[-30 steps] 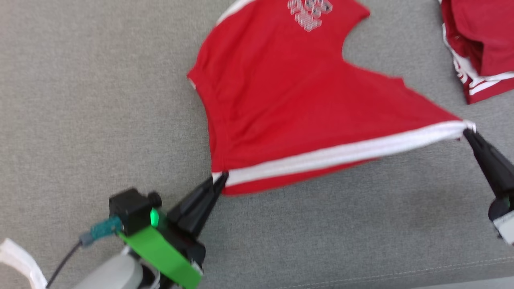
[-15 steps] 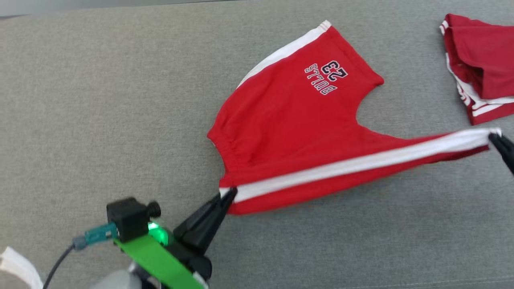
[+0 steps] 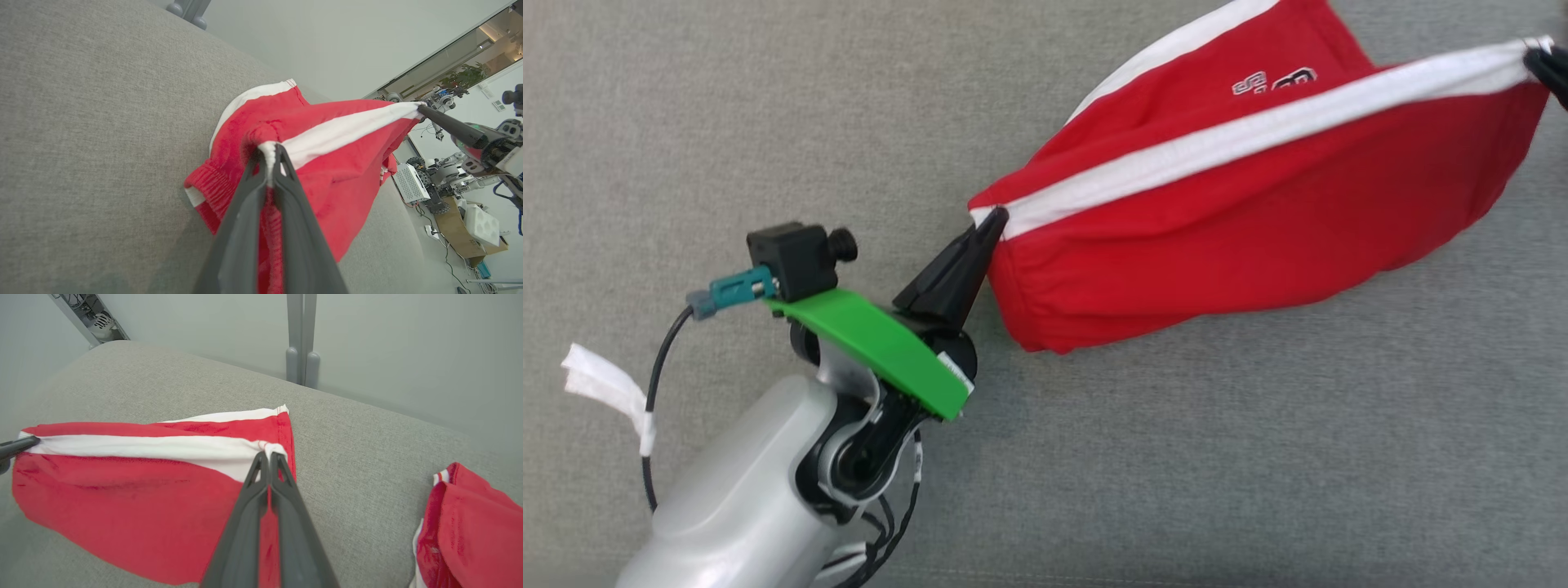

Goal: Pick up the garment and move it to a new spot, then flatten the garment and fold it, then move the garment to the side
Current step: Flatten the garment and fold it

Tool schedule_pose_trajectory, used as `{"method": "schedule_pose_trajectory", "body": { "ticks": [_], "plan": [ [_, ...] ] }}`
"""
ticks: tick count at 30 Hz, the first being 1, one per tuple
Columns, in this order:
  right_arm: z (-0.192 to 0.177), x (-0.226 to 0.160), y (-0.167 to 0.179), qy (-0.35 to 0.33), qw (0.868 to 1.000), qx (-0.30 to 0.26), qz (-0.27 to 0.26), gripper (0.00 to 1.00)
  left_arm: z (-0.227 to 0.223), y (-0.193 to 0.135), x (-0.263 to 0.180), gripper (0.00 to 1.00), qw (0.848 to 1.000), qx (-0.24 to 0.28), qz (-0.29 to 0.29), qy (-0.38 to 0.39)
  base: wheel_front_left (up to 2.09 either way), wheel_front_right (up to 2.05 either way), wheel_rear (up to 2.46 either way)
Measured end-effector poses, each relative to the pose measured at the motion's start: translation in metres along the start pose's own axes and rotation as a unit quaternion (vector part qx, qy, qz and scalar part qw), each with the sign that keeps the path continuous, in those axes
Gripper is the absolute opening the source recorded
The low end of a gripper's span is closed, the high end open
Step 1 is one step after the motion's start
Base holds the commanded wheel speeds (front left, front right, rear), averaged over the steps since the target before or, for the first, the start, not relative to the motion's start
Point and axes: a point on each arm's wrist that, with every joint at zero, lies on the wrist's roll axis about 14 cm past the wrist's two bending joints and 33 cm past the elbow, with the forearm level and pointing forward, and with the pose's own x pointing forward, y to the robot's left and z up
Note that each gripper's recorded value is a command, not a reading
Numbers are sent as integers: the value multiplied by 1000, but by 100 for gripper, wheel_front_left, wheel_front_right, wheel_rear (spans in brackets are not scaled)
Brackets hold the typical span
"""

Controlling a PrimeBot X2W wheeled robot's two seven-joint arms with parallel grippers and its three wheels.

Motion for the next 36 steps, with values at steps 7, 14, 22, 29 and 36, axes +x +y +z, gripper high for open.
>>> {"method": "schedule_pose_trajectory", "body": {
  "ticks": [7,14,22,29,36],
  "plan": [
    [-2,68,4,42,998,-33,25,0,3,30,13,0,999,6,38,3,0,0,0],
    [-8,118,1,66,996,-53,35,0,4,56,20,0,997,12,75,-4,0,0,0],
    [-26,152,-2,77,995,-54,41,100,1,79,20,100,994,13,107,-15,0,0,0],
    [-14,155,4,19,998,-42,45,100,13,72,20,100,993,43,100,-44,0,0,0],
    [-2,125,9,-75,997,4,36,100,33,63,-2,100,975,157,127,-96,0,0,0]
  ]
}}
